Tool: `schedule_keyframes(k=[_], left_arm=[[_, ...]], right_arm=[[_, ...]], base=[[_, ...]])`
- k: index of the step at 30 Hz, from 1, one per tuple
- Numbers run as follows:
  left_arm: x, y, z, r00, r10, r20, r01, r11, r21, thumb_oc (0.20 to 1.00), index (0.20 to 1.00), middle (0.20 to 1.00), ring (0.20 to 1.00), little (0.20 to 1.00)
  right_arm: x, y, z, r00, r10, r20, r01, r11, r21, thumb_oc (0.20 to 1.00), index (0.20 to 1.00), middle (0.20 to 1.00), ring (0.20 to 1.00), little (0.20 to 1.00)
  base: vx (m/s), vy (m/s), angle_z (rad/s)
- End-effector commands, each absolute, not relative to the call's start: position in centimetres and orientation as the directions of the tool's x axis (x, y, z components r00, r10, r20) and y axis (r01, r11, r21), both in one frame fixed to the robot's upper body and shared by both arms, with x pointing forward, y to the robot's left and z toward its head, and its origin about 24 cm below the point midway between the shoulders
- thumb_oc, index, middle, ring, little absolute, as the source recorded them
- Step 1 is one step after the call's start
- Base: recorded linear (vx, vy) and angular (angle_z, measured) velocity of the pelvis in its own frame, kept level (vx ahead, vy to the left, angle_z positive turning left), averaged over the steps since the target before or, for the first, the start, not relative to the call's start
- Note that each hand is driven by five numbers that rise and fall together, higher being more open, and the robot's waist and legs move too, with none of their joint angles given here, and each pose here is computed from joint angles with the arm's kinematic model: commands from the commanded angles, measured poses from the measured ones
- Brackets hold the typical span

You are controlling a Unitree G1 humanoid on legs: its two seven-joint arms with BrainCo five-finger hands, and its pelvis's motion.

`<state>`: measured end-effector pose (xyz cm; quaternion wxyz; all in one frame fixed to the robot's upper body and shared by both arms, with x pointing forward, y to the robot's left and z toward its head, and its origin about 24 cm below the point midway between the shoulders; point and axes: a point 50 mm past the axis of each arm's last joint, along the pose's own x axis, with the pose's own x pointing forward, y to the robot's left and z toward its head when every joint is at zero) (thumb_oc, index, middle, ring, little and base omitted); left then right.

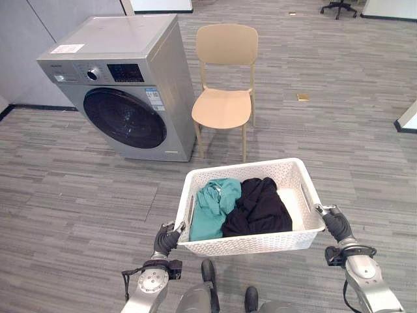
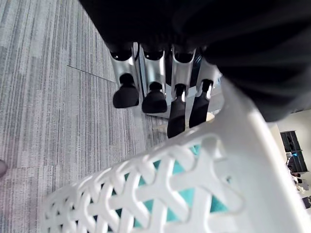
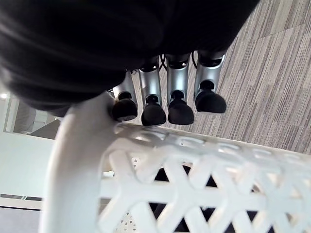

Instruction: Grab the laundry basket,head to the washer,open it,put in the laundry and shut it.

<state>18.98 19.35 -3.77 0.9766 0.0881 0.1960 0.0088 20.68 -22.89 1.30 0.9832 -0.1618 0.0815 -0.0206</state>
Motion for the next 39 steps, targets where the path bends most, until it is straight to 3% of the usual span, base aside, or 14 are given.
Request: schedule_keyframes(k=[1,19,39], left_arm=[[22.0,17.6,2.6,0.999,-0.019,-0.027,0.020,0.998,0.052,0.200,0.200,0.200,0.200,0.200],[22.6,19.0,3.4,1.000,0.002,0.000,-0.002,0.996,0.094,0.200,0.200,0.200,0.200,0.200],[22.8,17.5,2.6,0.999,-0.040,-0.026,0.041,0.997,0.061,0.200,0.200,0.200,0.200,0.200]], right_arm=[[21.7,-22.3,3.4,0.999,-0.043,-0.026,0.032,0.944,-0.327,0.200,0.200,0.200,0.200,0.200],[23.1,-19.4,3.6,0.997,0.071,-0.009,-0.071,0.963,-0.261,0.200,0.200,0.200,0.200,0.200],[21.7,-22.7,3.4,0.999,-0.034,-0.036,0.020,0.946,-0.325,0.200,0.200,0.200,0.200,0.200]], base=[[0.35,0.069,-0.10],[0.34,0.127,-0.25],[0.35,-0.058,0.32]])
